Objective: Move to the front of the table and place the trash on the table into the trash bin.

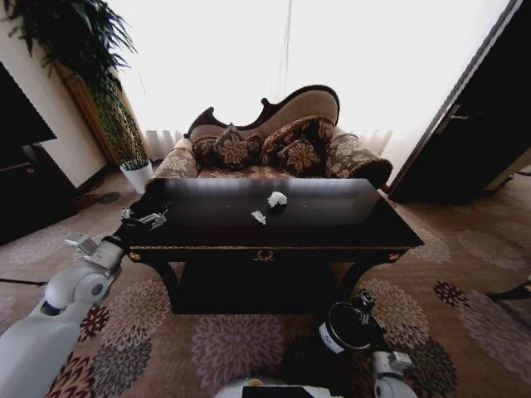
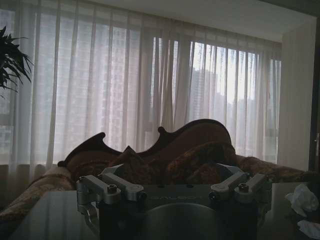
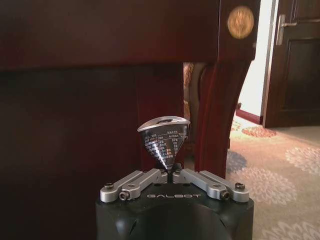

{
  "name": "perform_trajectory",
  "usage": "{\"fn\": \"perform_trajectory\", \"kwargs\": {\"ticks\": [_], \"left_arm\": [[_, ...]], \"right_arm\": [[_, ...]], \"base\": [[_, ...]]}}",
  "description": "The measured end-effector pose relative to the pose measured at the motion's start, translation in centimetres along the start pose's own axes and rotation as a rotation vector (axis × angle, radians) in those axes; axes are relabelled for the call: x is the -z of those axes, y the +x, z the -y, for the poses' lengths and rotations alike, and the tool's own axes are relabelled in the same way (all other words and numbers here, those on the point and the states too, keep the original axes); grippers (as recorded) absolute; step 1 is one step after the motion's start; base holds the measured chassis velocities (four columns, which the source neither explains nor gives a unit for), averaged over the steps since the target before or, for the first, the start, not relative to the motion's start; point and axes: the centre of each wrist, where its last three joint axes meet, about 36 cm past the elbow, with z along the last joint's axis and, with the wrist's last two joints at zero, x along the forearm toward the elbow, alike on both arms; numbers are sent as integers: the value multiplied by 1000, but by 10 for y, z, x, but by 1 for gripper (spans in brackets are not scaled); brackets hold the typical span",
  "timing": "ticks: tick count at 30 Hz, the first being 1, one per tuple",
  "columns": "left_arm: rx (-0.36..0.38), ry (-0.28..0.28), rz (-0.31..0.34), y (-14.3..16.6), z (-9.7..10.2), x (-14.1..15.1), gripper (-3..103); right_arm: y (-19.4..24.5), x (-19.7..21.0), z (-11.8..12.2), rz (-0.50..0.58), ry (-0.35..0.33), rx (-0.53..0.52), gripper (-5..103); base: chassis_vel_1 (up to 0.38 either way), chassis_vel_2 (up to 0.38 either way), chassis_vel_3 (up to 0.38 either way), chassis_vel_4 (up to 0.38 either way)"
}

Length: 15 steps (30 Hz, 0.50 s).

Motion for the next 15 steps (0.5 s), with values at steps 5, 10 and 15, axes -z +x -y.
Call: {"fn": "perform_trajectory", "kwargs": {"ticks": [5,10,15], "left_arm": [[0,0,0,0,0,0,100],[0,0,0,0,0,0,100],[0,0,0,0,0,0,100]], "right_arm": [[-7,-14,10,-53,-26,-28,0],[-9,-36,23,-130,-39,-69,0],[-25,-57,34,-194,-39,-115,0]], "base": [[0,0,0,0],[0,0,0,0],[0,0,0,0]]}}
